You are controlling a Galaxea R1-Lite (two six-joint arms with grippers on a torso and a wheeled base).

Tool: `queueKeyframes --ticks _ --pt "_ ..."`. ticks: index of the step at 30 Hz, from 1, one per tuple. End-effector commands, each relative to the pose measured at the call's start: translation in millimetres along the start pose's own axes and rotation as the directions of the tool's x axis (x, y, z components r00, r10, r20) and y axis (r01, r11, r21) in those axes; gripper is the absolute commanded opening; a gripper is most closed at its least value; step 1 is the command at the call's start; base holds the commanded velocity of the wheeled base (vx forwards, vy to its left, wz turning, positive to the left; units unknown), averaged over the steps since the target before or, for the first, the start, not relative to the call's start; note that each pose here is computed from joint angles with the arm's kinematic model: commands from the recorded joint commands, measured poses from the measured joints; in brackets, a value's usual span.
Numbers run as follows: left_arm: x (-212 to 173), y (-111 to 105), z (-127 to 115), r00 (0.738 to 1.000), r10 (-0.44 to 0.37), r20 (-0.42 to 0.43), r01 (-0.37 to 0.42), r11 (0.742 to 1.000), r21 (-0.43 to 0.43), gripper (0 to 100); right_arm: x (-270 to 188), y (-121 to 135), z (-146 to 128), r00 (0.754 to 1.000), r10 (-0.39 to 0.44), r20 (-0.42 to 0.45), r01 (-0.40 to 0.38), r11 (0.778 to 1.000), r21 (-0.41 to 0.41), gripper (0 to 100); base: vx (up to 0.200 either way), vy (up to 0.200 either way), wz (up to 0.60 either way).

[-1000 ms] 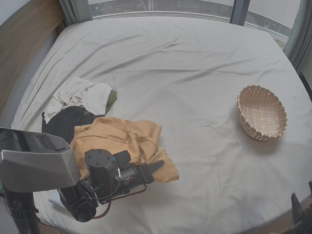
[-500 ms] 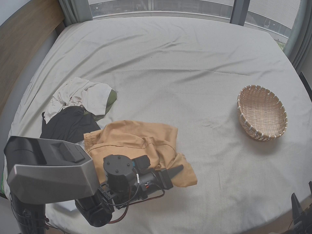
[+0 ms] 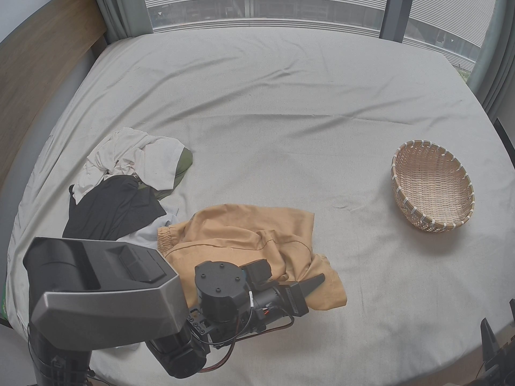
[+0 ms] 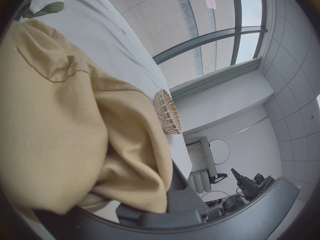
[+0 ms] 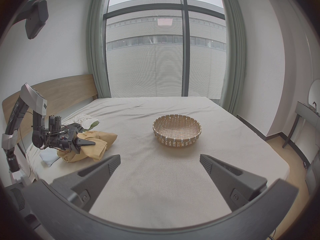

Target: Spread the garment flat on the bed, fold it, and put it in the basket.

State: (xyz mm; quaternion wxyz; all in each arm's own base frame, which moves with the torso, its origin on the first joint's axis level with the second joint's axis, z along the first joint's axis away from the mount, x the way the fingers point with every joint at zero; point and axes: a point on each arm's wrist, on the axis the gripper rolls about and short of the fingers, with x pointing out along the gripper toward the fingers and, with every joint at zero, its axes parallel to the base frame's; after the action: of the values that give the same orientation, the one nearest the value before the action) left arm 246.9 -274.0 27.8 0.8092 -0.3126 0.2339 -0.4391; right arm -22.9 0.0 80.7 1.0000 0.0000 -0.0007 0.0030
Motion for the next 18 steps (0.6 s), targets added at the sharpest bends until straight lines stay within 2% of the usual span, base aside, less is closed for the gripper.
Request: queueKeyframes --ticks 1,10,11,18 --pt "4.5 -0.6 -0.1 1.000 -0.011 0.005 0.011 1.000 0.002 0 0.2 0.0 -5.2 1.000 0.000 -0.003 0.000 1.000 0.000 100 0.000 0.000 0.00" --pt "9.0 -0.8 -2.8 1.000 -0.018 0.001 0.018 1.000 0.004 0 0.2 0.0 -5.2 1.000 0.000 -0.003 0.000 1.000 0.000 100 0.000 0.000 0.00" --pt "9.9 1.2 -5.4 1.000 -0.014 -0.005 0.014 1.000 0.007 100 0.2 0.0 -5.2 1.000 0.000 -0.003 0.000 1.000 0.000 100 0.000 0.000 0.00" --pt "12.3 -2.8 -9.0 1.000 -0.008 0.007 0.008 1.000 0.026 100 0.2 0.0 -5.2 1.000 0.000 -0.003 0.000 1.000 0.000 100 0.000 0.000 0.00"
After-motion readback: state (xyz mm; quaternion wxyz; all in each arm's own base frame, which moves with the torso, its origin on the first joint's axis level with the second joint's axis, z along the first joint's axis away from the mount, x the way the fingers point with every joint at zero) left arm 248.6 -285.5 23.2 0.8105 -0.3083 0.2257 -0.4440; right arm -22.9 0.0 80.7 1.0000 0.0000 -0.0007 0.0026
